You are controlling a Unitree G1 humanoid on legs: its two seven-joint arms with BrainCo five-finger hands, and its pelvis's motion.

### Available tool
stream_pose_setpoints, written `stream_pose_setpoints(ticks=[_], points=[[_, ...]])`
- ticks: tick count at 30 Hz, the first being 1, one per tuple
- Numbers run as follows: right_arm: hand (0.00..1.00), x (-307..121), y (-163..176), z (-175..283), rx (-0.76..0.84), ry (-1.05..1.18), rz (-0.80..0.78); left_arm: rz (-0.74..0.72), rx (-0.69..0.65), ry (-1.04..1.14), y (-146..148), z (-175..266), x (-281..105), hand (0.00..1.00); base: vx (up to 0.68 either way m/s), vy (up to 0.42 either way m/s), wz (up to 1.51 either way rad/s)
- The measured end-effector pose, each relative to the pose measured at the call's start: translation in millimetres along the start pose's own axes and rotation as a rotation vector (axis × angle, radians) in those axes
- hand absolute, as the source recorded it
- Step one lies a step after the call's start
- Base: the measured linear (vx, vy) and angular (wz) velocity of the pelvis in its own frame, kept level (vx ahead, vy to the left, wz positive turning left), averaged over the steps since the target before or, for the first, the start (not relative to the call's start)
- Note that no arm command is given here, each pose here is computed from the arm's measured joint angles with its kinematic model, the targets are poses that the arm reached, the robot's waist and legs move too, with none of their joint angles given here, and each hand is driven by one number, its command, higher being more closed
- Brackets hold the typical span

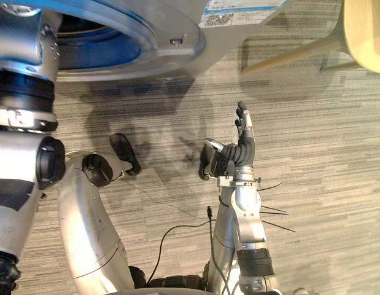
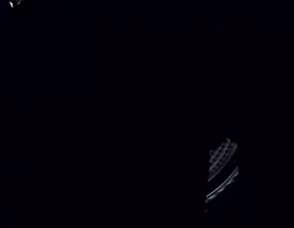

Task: Pick up the laundry basket with both hands and put the clothes into the washing machine.

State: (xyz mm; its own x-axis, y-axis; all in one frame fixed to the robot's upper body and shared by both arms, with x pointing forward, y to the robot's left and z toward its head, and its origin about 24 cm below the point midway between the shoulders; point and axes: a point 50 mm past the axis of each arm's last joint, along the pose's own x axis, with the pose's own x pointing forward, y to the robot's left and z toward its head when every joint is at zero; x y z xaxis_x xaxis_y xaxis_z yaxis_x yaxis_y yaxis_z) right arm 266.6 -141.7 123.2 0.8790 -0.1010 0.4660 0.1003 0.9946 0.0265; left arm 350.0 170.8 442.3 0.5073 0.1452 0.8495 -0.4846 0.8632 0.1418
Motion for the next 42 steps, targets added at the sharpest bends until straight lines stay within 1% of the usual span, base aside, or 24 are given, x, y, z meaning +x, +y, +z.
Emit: stream_pose_setpoints(ticks=[1, 2, 3, 5, 7, 10, 14, 19, 22, 25, 28, 32, 36, 38, 40, 42], points=[[0.00, 0, 1, 1, 0.003, -0.004, 0.015, -0.038, 0.104, 0.011, -3, -5, 0, 0.00, 0.05, -0.007, -0.05], [0.00, -1, 1, 1, 0.005, -0.008, 0.019, -0.064, 0.162, 0.013, -6, -8, -1, 0.00, 0.04, -0.016, -0.03], [0.00, -3, 0, 5, 0.009, -0.023, 0.027, -0.120, 0.264, 0.000, -12, -9, -2, 0.00, 0.02, -0.014, -0.03], [0.00, -4, 1, 7, 0.011, -0.033, 0.038, -0.166, 0.349, -0.010, -16, -11, -3, 0.00, 0.02, -0.009, -0.05], [0.00, -5, 2, 8, 0.013, -0.036, 0.057, -0.265, 0.492, 0.006, -26, -22, -8, 0.00, 0.03, -0.011, -0.04], [0.00, -5, 2, 8, 0.023, -0.038, 0.065, -0.318, 0.603, -0.001, -29, -25, -10, 0.00, 0.02, -0.008, -0.01], [0.00, -5, 2, 9, 0.042, -0.041, 0.075, -0.325, 0.653, -0.014, -25, -26, -9, 0.00, 0.03, -0.014, -0.01], [0.00, -6, 4, 9, 0.038, -0.044, 0.103, -0.307, 0.626, 0.003, -11, -35, -12, 0.00, 0.03, -0.011, 0.00], [0.00, -7, 3, 9, 0.031, -0.042, 0.101, -0.291, 0.586, 0.010, -5, -47, -24, 0.00, 0.03, -0.020, 0.03], [0.00, -8, 1, 7, 0.009, -0.039, 0.093, -0.283, 0.574, 0.025, 1, -62, -39, 0.00, 0.04, -0.039, 0.03], [0.00, -8, 1, 6, -0.010, -0.044, 0.083, -0.271, 0.596, 0.022, 14, -71, -53, 0.00, 0.03, -0.034, 0.02], [0.00, -9, 0, 4, -0.033, -0.046, 0.085, -0.217, 0.599, 0.015, 29, -77, -66, 0.00, 0.03, -0.054, 0.03], [0.00, -12, 0, -5, -0.062, -0.010, 0.093, -0.194, 0.614, 0.037, 47, -87, -82, 0.00, 0.04, -0.046, 0.04], [0.00, -13, 0, -6, -0.064, -0.003, 0.095, -0.195, 0.588, 0.022, 52, -84, -91, 0.00, 0.05, -0.026, -0.02], [0.00, -14, 0, -7, -0.070, 0.002, 0.094, -0.223, 0.513, -0.002, 51, -79, -100, 0.00, 0.05, -0.015, 0.00], [0.00, -15, 1, -9, -0.087, 0.012, 0.101, -0.292, 0.418, 0.004, 46, -82, -120, 0.00, 0.05, -0.017, -0.02]])
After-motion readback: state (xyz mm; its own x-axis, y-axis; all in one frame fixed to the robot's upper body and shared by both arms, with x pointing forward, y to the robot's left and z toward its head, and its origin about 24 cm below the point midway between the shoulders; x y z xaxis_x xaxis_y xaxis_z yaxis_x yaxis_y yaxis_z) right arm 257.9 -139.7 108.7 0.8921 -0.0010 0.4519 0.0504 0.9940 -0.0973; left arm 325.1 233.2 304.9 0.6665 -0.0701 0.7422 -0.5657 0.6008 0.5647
